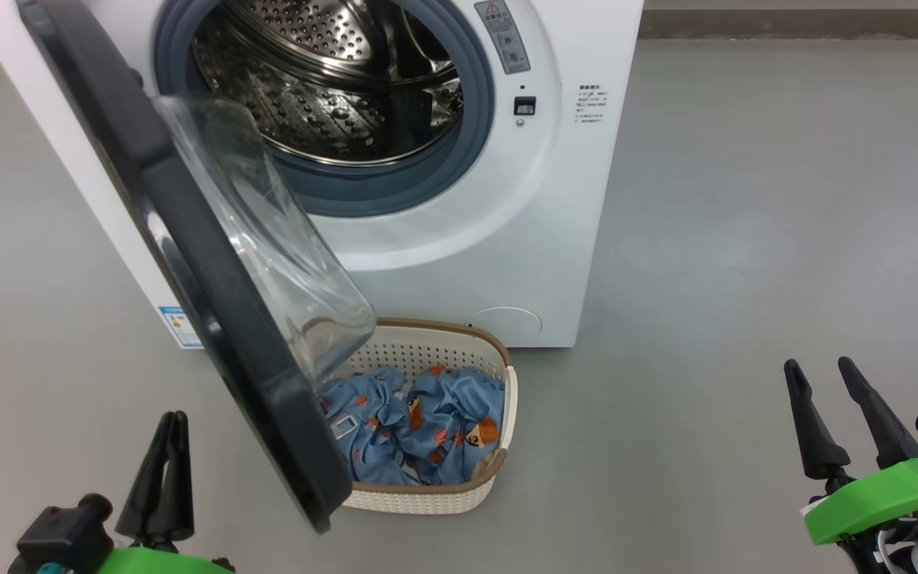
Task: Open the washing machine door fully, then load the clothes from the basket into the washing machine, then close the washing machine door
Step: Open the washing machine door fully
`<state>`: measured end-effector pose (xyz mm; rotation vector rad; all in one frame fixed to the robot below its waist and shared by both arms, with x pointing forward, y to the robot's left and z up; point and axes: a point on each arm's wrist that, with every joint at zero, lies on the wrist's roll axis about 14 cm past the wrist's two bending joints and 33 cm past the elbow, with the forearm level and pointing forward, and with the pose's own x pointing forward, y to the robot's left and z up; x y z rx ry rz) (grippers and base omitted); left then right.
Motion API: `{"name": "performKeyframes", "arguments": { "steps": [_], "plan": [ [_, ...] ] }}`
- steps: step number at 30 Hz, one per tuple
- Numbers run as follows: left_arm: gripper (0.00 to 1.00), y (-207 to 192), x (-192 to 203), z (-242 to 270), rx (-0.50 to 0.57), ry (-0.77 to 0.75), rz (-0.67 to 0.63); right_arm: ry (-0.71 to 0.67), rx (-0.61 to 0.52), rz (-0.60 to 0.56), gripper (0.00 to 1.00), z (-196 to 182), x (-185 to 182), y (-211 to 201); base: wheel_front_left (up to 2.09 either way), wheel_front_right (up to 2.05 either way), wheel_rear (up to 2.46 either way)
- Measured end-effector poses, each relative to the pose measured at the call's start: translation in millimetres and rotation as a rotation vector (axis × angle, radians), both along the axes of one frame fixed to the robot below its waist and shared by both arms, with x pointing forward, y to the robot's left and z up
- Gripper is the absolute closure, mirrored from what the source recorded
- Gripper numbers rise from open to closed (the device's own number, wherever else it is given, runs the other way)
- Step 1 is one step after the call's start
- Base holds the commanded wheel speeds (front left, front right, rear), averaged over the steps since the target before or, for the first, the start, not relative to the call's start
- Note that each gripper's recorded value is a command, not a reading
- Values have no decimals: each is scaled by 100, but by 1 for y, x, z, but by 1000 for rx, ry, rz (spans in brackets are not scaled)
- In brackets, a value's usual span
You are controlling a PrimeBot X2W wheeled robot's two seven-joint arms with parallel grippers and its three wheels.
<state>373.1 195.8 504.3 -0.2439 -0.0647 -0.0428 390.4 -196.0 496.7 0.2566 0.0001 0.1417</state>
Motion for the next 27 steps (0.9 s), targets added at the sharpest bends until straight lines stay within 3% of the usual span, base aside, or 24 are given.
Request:
{"name": "performKeyframes", "arguments": {
  "steps": [12,27],
  "plan": [
    [100,4,-2,33,108,-98,6,-8,1,20,0,3,1,7,0,0,0],
    [100,-38,-22,150,144,-460,-91,-9,13,32,0,3,5,14,0,0,0]
  ]
}}
